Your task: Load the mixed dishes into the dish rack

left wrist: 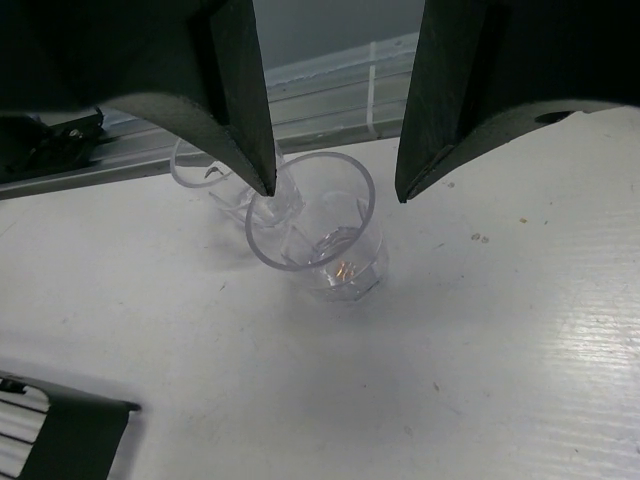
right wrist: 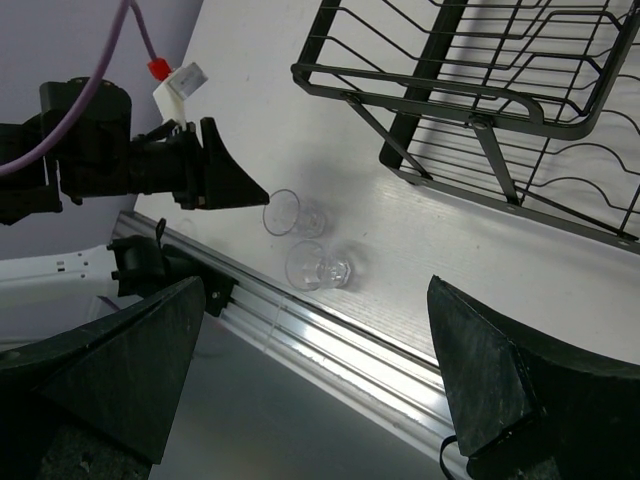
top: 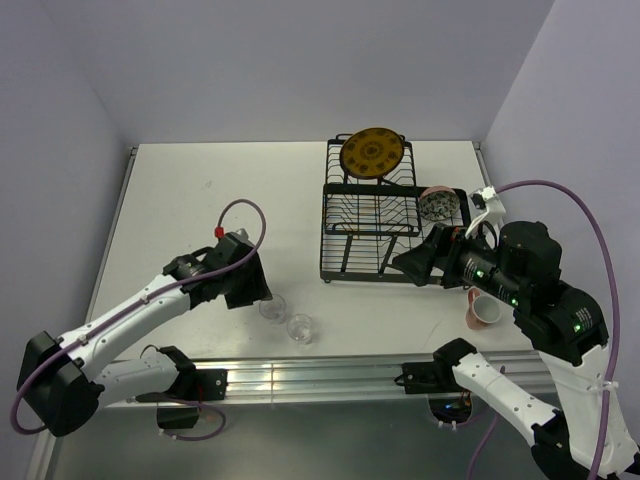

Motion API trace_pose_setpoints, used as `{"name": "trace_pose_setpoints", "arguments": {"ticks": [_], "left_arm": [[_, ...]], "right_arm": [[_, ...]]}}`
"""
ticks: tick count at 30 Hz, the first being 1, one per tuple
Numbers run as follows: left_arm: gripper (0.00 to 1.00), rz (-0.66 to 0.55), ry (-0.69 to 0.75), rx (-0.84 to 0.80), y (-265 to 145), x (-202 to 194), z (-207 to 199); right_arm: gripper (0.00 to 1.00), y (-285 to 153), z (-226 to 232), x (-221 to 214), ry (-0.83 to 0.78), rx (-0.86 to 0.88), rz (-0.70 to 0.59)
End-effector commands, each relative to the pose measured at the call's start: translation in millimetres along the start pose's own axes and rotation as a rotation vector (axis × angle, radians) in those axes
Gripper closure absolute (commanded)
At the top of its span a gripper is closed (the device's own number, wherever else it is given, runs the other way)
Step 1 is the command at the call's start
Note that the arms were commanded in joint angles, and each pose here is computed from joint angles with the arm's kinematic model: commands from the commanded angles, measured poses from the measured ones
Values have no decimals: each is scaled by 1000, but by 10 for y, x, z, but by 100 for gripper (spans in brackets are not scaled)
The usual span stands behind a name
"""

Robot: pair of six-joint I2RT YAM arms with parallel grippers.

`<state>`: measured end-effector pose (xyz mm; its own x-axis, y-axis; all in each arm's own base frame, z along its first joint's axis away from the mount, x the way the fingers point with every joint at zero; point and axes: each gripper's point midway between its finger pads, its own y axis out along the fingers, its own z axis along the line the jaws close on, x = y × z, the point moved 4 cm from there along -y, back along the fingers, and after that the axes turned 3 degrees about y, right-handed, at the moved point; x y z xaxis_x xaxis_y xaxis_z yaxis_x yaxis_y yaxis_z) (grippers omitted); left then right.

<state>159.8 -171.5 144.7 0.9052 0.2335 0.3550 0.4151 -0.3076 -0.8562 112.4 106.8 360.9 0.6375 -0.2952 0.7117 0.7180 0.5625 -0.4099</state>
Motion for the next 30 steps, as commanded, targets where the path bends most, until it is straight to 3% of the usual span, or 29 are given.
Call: {"name": "trace_pose_setpoints", "arguments": {"ticks": [1,10,20,23,26,27,30], "left_arm": [[43,2,11,4,88,-28,-43],[46,46,51,82,244,-177,80],[52,81,60,62,374,-272,102],[61,101,88,63,435,-257,57],[80,97,130,76,432,-169,-8],[97,87,148,68,408,-113,-57],[100,82,182,100,340,-21,-64]], "right_arm": [[1,-80,31,87,-27,0,-42],[0,-60,35,74,-26,8,-35],[0,-43,93,119,-19,21,-21],[0,-27,114,121,-12,33,-13],[0,-22,137,126,-16,45,-7],[0,-20,137,129,-20,45,-7],[0,-15,152,166,-24,42,-11]]}}
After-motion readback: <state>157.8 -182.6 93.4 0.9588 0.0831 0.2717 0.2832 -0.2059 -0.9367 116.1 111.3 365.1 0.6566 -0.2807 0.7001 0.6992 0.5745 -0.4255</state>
